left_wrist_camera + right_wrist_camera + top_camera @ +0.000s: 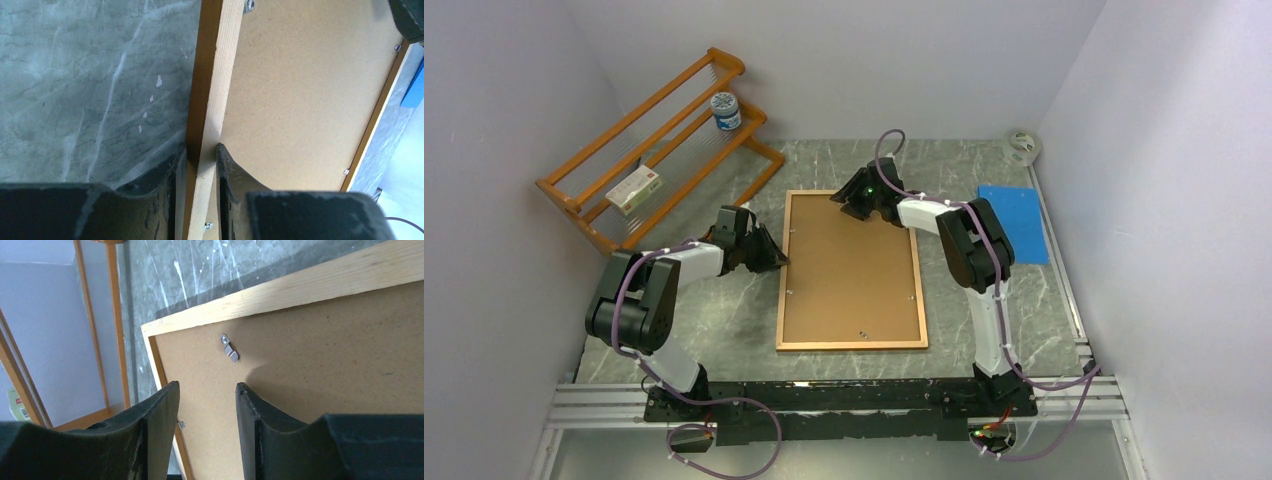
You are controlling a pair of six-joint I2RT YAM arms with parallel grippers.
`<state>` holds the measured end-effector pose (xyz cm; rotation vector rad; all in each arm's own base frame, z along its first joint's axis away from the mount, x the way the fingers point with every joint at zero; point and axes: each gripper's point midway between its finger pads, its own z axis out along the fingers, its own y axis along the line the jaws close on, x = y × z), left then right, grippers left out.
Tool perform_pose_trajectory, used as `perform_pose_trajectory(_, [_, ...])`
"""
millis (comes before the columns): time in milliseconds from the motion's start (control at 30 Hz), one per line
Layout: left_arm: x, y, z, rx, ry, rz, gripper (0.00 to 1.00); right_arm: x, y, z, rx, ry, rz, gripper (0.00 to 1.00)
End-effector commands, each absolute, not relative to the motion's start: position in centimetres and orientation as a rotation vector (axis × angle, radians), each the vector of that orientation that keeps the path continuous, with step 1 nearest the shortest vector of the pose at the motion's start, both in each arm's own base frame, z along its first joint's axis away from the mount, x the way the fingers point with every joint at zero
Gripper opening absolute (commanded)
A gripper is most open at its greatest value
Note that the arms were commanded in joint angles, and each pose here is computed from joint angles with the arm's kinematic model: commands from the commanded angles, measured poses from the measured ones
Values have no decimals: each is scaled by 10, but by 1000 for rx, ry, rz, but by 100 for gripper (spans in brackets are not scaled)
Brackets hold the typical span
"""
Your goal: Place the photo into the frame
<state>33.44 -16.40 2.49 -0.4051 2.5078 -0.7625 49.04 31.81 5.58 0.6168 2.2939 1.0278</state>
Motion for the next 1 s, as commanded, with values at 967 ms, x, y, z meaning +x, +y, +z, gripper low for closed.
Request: perform_pose_trajectory(967, [304,-156,-6,-436,2644,-693,23,536,303,20,719,2237,807,41])
